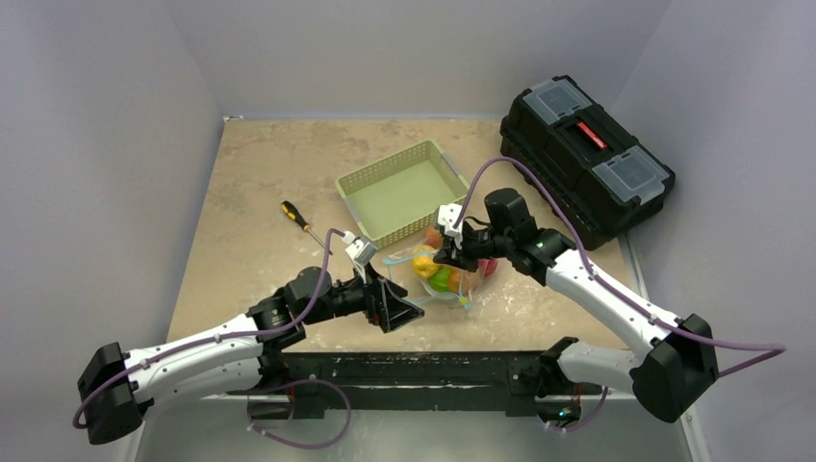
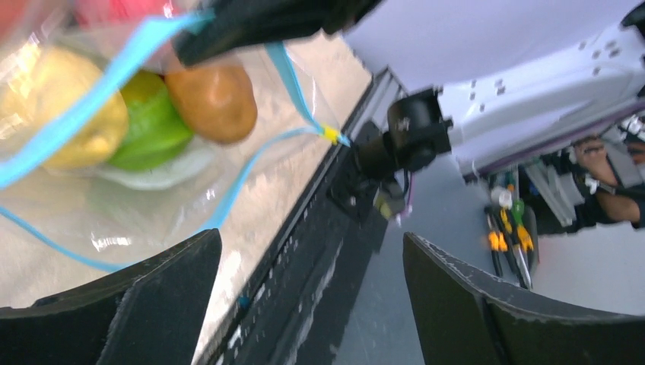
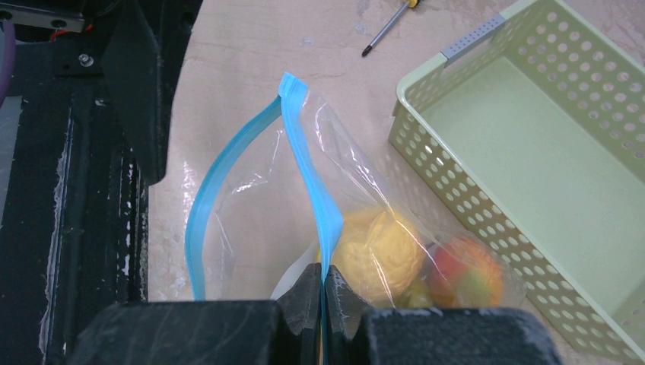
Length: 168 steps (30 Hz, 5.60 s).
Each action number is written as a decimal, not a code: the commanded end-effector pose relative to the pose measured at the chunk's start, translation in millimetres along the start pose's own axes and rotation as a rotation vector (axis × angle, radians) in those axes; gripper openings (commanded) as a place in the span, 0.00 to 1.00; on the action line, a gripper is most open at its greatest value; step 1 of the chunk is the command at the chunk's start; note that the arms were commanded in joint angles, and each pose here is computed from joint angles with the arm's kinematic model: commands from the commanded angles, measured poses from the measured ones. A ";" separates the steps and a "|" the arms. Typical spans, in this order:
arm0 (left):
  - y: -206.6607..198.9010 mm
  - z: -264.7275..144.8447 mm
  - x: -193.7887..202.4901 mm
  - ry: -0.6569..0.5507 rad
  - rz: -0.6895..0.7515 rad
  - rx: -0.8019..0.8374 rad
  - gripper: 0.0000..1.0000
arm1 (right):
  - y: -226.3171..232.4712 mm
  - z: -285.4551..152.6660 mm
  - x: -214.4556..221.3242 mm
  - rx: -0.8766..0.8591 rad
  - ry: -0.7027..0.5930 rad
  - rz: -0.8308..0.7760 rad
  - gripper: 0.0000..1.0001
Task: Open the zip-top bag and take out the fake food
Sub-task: Pick up the fake vegetable from the zipper food storage bag, then place the fake vegetable in the bin.
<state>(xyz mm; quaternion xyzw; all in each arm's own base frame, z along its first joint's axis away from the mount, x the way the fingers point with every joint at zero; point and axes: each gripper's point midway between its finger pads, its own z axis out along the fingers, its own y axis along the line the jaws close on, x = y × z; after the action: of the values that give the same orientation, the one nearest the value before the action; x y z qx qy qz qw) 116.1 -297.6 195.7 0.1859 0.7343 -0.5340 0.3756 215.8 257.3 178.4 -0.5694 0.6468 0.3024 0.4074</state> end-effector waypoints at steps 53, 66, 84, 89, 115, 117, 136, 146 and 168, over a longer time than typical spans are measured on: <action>52.8 125.6 -3.1 -0.184 -0.134 -0.117 0.72 | 1.8 0.6 -6.5 -0.027 -0.053 0.011 0.00; 64.3 146.8 25.5 -0.106 -0.195 -0.112 0.74 | -4.8 3.3 -3.9 0.003 -0.043 0.036 0.00; 82.0 154.0 59.8 -0.020 -0.222 -0.156 0.58 | -6.7 3.9 -0.9 0.015 -0.034 0.036 0.00; 78.1 149.1 55.2 -0.027 -0.203 -0.148 0.27 | -7.8 3.1 -0.4 0.020 -0.032 0.033 0.00; 81.4 105.5 46.2 -0.062 -0.133 -0.201 0.00 | -14.5 0.3 5.4 0.043 -0.022 0.042 0.00; 81.1 101.3 44.3 -0.063 -0.121 -0.209 0.00 | -14.5 0.5 5.8 0.042 -0.021 0.044 0.00; 79.2 48.2 44.7 0.169 0.061 -0.367 0.00 | -16.7 -2.4 6.7 0.055 -0.018 0.032 0.00; 64.9 1.9 33.2 0.242 0.168 -0.374 0.00 | -20.2 -5.6 7.9 0.066 -0.018 0.038 0.00; 70.5 -72.9 -54.4 0.046 0.243 -0.526 0.00 | -23.4 -8.4 11.1 0.073 -0.013 0.043 0.00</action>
<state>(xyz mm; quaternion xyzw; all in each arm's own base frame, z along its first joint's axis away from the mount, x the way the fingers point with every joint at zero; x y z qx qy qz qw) 161.1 -204.7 179.4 0.1810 0.8384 -0.2856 0.4274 234.9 239.9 164.6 -0.5308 0.6846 0.2915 0.4058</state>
